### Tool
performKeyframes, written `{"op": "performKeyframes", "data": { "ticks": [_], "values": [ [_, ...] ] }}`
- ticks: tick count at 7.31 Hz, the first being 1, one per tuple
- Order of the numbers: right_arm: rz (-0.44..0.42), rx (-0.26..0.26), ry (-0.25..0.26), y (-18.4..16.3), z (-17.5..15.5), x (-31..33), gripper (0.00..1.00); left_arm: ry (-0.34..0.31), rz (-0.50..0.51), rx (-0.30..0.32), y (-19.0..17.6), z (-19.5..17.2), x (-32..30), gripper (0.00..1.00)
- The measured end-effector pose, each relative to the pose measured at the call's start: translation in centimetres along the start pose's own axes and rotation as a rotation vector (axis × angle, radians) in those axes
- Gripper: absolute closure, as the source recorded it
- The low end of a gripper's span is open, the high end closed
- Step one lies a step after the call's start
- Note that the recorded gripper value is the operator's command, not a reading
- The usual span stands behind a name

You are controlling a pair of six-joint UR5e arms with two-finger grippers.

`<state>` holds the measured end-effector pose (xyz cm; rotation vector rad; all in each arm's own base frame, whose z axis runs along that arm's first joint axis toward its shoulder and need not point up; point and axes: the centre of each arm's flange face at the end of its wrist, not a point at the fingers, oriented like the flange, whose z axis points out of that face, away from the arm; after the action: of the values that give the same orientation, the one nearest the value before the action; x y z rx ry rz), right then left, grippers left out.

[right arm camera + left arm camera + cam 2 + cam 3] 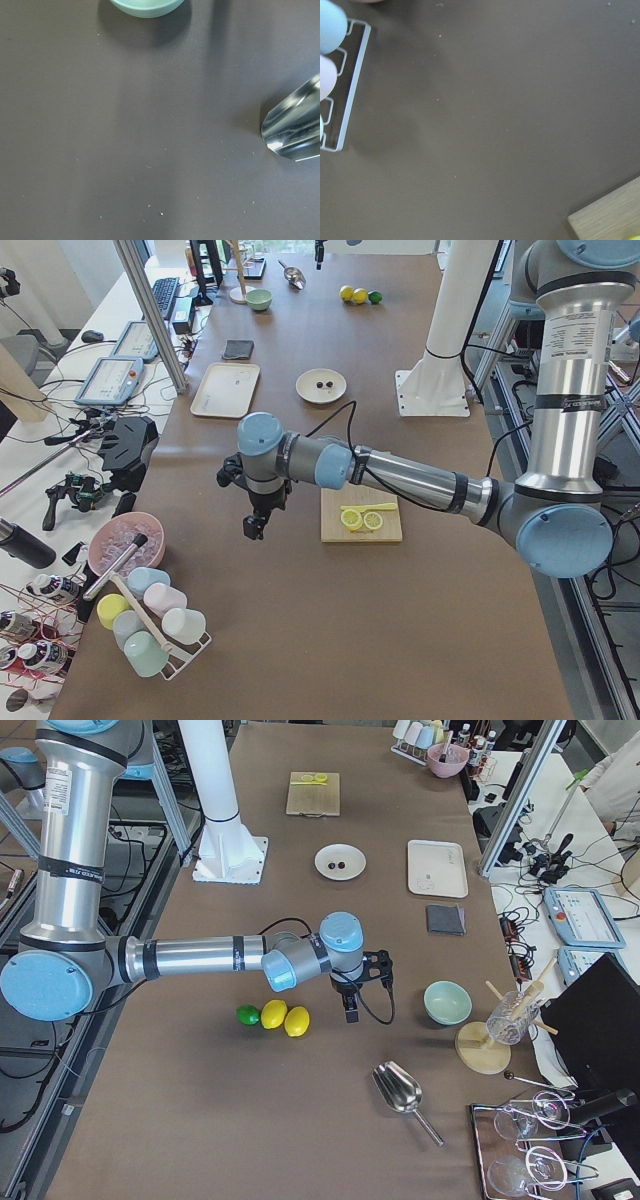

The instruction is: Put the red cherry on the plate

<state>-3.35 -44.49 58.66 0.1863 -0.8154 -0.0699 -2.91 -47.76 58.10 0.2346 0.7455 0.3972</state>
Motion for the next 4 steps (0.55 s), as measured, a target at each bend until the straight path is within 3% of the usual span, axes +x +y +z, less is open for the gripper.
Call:
{"op": "performKeyframes", "data": {
  "ticks": [4],
  "values": [
    [-0.036,-0.007,0.036,1.9,-4.1,6.2,0.00,0.004,-0.048,-0.034,3.2,1.5,-1.4,0.03]
  ]
}}
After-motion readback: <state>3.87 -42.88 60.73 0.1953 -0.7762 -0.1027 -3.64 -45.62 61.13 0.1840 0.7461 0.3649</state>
